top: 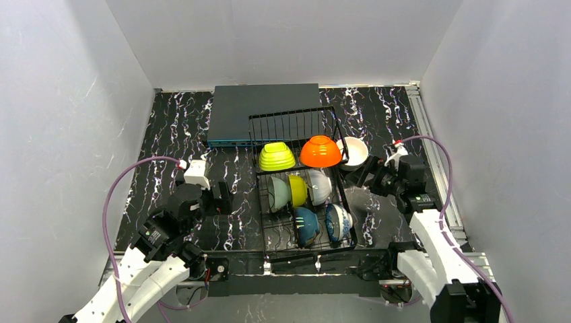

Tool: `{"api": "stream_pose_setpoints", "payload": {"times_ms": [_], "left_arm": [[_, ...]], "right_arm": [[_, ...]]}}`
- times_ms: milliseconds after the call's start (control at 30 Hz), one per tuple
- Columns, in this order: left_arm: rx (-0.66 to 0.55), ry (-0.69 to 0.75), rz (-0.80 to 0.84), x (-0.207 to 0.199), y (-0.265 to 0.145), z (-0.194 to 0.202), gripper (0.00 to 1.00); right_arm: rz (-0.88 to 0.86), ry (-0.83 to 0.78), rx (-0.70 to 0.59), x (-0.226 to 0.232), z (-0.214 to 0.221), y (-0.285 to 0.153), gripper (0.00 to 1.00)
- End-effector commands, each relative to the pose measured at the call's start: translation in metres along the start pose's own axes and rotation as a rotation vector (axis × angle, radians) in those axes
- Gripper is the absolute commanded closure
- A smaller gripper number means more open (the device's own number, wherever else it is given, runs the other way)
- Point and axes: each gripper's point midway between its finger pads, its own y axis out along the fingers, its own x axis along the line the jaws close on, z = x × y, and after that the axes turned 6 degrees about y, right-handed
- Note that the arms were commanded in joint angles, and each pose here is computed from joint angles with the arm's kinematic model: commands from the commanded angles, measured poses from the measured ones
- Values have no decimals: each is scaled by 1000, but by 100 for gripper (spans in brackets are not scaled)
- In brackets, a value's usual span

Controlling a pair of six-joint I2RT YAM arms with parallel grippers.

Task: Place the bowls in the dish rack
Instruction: Pick up the bowl from the center of the board.

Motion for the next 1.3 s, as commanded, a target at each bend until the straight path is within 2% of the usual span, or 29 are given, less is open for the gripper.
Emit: {"api": "stream_pose_setpoints", "payload": {"times_ms": [0, 200, 333, 533, 767, 900, 967, 1200, 1267], "left_arm": [[-8, -5, -28, 5, 1, 0, 2], [-4, -4, -21, 4, 1, 0, 2], [0, -3, -17, 3, 2, 1, 2], [3, -1, -13, 2, 3, 1, 2], [9, 2, -8, 1, 3, 2, 2], [11, 3, -7, 0, 4, 3, 2], [9, 3, -7, 1, 3, 2, 2], [4, 2, -10, 2, 3, 2, 2], [6, 2, -11, 2, 3, 2, 2]], "right_arm": [[-86, 57, -30, 0, -17, 2, 7], [32, 165, -133, -30, -52, 12, 1], [92, 197, -182, -39, -75, 21, 1], [136, 197, -160, -47, -97, 40, 2], [139, 162, -119, -54, -108, 63, 19], [122, 148, -105, -55, -110, 70, 42], [103, 147, -87, -53, -109, 75, 50], [113, 126, -46, -56, -104, 83, 53], [120, 117, -44, -57, -104, 83, 56]]}}
